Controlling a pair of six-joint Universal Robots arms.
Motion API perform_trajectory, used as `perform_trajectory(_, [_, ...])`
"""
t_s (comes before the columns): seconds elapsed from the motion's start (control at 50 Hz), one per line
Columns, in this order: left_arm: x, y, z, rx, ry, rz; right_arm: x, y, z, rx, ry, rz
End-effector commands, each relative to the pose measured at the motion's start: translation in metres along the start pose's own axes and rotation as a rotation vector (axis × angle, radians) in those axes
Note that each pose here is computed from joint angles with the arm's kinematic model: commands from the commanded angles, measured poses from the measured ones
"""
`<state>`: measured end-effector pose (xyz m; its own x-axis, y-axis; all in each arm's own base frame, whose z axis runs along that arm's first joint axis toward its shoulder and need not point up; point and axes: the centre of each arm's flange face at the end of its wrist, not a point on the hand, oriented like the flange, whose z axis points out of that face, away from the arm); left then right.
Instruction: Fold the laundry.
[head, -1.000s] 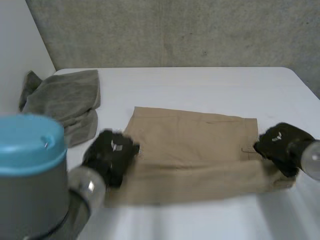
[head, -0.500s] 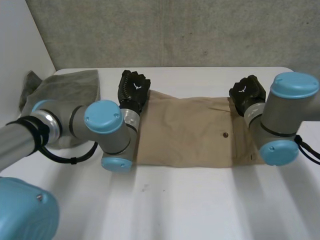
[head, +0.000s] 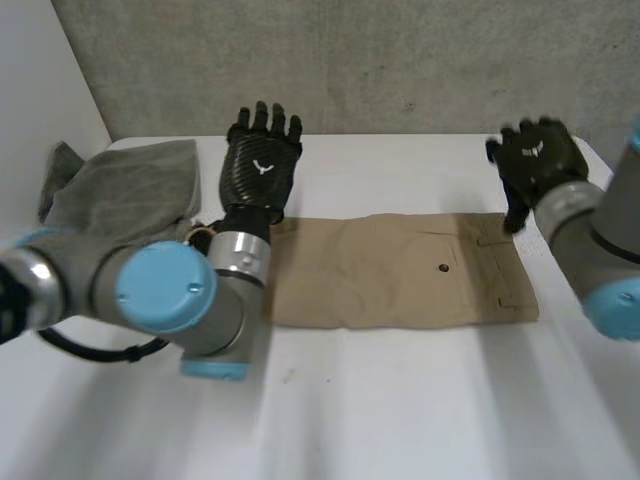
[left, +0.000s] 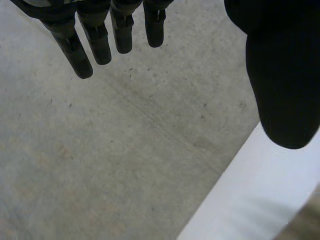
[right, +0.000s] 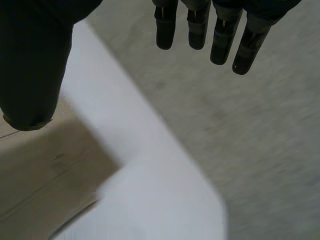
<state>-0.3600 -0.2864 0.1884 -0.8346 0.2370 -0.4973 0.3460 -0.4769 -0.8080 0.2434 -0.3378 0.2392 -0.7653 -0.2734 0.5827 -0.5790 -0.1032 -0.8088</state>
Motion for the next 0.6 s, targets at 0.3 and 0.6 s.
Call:
perform_trajectory(0.3, [-0.014,-0.007,-0.059,-0.292,0.152,-0.392,-0.035,0.103,-0.029,-0.239,-0.211,0.159])
perform_trajectory(0.6, [-0.012,-0.004,-0.062,-0.311,0.163,-0.388,-0.021,0.127,-0.013,-0.286,-0.144,0.151])
